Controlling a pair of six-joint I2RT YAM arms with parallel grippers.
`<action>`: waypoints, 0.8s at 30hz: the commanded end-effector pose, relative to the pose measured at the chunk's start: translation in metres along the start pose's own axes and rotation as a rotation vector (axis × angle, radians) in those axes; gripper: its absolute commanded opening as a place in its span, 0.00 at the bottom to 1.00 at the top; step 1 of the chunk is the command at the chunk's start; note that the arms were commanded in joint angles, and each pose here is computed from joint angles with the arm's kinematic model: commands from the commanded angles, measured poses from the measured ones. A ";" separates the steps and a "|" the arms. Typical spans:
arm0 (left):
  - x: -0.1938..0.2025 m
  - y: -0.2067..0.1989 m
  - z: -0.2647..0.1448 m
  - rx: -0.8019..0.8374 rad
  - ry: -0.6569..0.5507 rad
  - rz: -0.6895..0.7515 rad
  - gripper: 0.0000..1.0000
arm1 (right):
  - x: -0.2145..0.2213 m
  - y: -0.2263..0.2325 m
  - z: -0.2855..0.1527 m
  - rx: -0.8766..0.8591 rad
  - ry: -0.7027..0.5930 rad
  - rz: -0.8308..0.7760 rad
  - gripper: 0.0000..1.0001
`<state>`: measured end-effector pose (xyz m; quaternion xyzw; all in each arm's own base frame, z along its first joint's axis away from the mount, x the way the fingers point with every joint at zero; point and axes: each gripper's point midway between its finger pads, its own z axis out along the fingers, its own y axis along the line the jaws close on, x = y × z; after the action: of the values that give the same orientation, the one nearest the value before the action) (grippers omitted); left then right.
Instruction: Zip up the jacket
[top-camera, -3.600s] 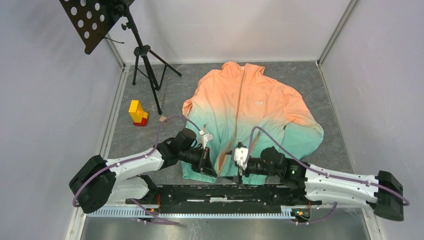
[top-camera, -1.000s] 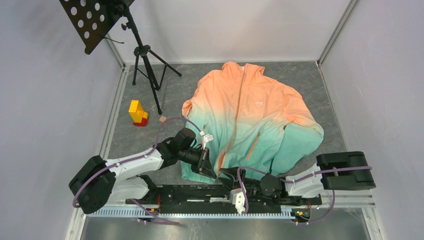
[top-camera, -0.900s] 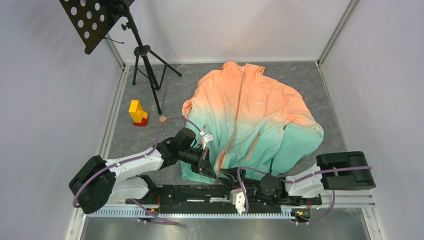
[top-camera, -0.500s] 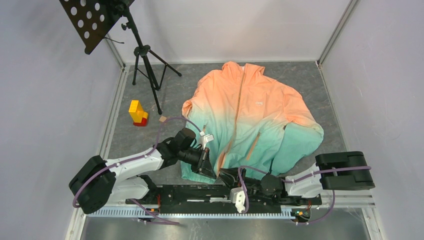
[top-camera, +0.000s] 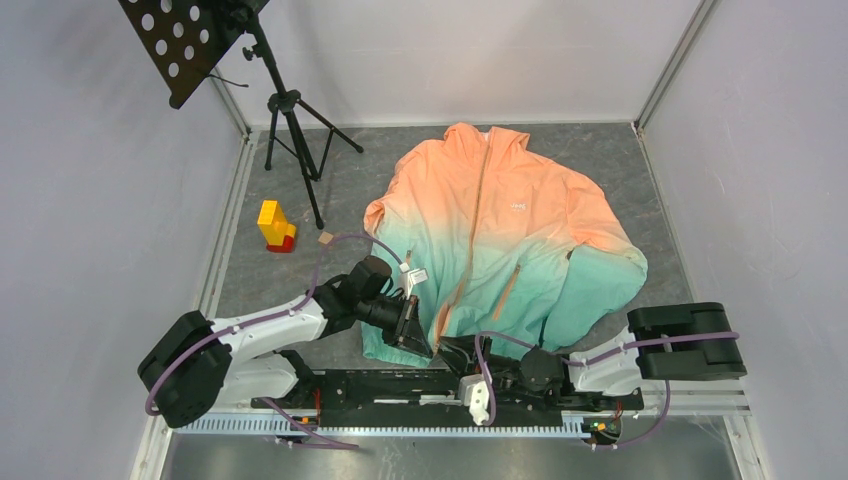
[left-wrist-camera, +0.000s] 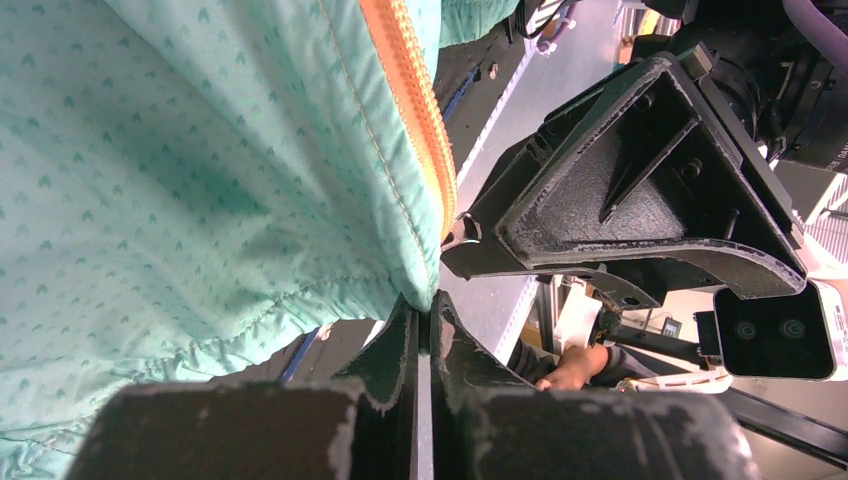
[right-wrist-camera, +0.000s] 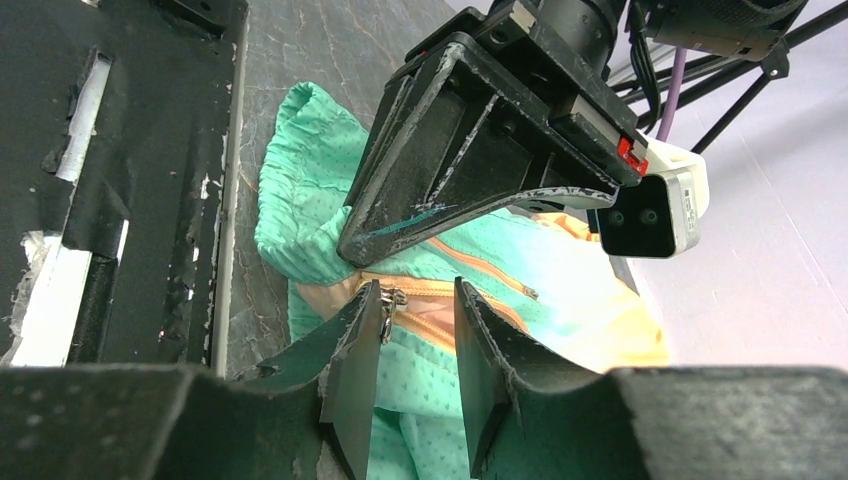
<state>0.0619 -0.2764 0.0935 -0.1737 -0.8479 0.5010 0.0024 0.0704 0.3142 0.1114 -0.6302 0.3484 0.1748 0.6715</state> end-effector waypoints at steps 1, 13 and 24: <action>-0.005 -0.017 -0.003 0.055 0.005 0.014 0.02 | -0.004 -0.002 -0.001 0.020 -0.019 0.027 0.38; -0.004 -0.016 -0.003 0.052 0.005 0.010 0.02 | 0.002 -0.006 -0.001 0.046 0.012 0.036 0.32; -0.004 -0.013 -0.003 0.031 0.004 -0.008 0.02 | 0.005 -0.010 0.002 0.075 0.047 0.088 0.00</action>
<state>0.0617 -0.2764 0.0938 -0.1738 -0.8475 0.5015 0.0032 0.0775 0.3104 0.1021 -0.6247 0.3769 0.1634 0.6640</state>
